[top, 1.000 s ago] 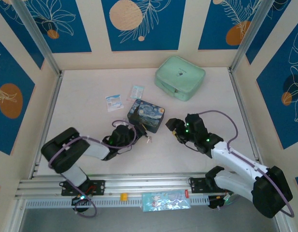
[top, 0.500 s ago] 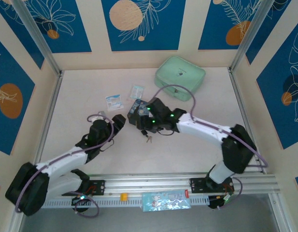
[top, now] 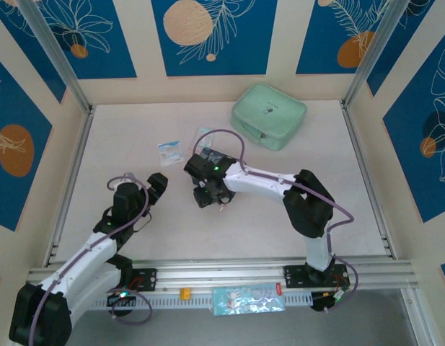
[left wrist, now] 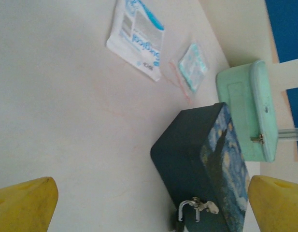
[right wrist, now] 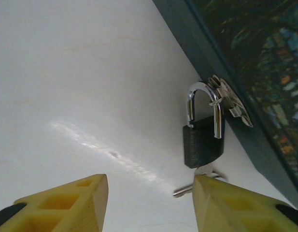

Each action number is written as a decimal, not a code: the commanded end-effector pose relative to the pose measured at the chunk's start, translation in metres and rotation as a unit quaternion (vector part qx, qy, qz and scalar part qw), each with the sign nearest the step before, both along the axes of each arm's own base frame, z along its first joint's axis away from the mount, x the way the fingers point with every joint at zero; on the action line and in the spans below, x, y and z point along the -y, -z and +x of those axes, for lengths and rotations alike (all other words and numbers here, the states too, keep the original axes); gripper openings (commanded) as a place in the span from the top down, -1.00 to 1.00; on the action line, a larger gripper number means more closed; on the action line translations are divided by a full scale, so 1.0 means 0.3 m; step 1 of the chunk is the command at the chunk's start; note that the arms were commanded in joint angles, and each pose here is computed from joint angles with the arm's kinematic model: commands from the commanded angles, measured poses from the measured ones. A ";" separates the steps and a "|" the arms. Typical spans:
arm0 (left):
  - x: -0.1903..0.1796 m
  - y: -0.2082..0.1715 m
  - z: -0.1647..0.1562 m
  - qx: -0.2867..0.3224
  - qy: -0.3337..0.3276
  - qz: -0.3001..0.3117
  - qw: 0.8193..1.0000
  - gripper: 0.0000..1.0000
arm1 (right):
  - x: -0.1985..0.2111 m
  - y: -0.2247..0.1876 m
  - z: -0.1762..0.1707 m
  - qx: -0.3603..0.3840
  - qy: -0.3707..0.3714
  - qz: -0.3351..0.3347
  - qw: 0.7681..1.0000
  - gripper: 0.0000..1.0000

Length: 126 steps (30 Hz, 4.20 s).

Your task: Unlock the padlock with the key

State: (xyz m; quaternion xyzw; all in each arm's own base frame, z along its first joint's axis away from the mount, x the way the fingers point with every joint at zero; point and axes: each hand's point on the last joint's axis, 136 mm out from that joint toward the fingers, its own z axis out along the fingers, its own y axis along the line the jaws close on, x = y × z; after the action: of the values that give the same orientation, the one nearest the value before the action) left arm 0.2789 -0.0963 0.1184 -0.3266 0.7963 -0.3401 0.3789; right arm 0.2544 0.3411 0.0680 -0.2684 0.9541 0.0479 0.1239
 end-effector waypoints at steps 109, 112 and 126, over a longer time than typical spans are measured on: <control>0.077 -0.013 -0.001 0.023 0.055 -0.051 0.997 -0.89 | 0.082 0.071 0.114 0.002 -0.254 0.083 0.963 1.00; 0.082 -0.013 0.000 0.024 0.059 -0.052 0.997 -0.85 | 0.066 0.060 0.115 -0.004 -0.263 0.093 0.960 1.00; 0.120 -0.021 -0.002 0.031 0.086 -0.055 0.994 -0.53 | 0.025 0.002 0.131 -0.042 -0.256 0.141 0.955 1.00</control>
State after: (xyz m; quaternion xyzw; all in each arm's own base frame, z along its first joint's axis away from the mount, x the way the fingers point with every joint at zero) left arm 0.2767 -0.1238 0.1150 -0.2935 0.7920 -0.4086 0.3459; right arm 0.2997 0.3208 0.0513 -0.4918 0.8463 0.1676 0.1178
